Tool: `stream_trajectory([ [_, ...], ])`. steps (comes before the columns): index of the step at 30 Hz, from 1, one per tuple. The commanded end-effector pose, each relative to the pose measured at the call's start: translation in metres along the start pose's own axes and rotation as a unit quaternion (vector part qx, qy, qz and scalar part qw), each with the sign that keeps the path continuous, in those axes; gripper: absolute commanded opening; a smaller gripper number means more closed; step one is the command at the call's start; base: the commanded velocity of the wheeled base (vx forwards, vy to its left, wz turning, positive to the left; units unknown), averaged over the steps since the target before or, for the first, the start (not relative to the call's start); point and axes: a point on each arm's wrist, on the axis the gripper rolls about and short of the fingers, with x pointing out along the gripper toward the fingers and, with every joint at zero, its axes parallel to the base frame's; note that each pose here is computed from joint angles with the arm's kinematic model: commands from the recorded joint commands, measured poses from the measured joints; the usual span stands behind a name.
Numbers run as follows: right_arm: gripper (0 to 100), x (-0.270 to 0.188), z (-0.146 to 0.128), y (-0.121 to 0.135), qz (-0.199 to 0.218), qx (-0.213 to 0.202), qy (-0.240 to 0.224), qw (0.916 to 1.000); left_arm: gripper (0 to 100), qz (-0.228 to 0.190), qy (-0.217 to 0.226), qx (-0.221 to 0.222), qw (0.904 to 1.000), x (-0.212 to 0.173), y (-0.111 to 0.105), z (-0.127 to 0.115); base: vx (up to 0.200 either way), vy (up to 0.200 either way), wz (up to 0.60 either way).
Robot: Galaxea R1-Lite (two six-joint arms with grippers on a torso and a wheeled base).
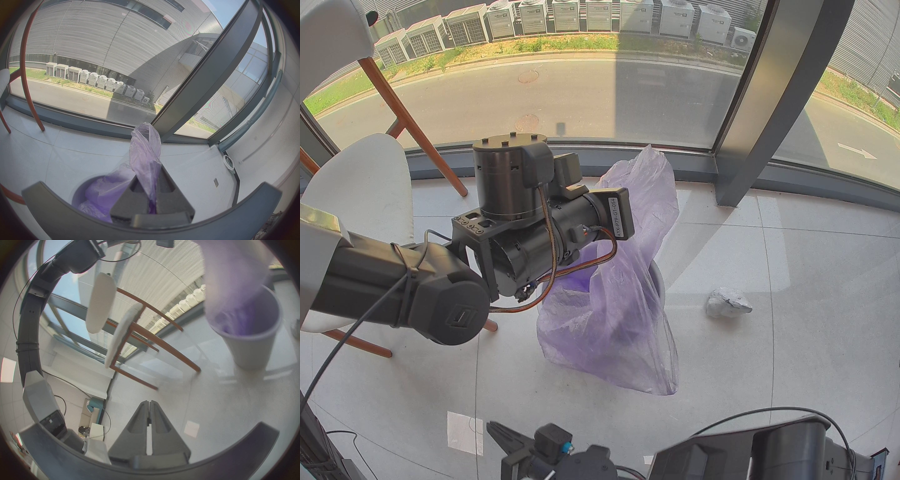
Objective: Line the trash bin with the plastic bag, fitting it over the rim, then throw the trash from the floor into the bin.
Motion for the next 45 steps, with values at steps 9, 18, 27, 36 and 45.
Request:
stream_trajectory([
  [9,0,0.047,0.074,-0.069,-0.012,-0.055,-0.104,0.993,0,-0.004,-0.001,0.0,1.0,-0.002,-0.003,0.0,0.0,0.0,0.0],
  [18,0,0.047,0.128,-0.11,-0.055,-0.055,-0.169,0.9826,0,-0.005,-0.001,0.0,1.0,-0.003,-0.004,0.001,0.0,0.0,0.0],
  [27,0,0.05,0.162,-0.139,-0.079,-0.061,-0.219,0.9707,0,-0.014,0.005,0.001,0.9999,-0.003,-0.011,-0.003,0.0,0.0,0.0],
  [36,0,0.047,0.161,-0.167,-0.108,-0.076,-0.213,0.9681,0,-0.014,0.015,0.004,0.9998,-0.005,-0.01,-0.009,0.0,0.0,0.0],
  [45,0,0.024,0.109,-0.034,0.019,-0.069,-0.12,0.9902,0,-0.005,0.045,0.03,0.9985,-0.012,0.0,-0.025,0.0,0.0,0.0],
])
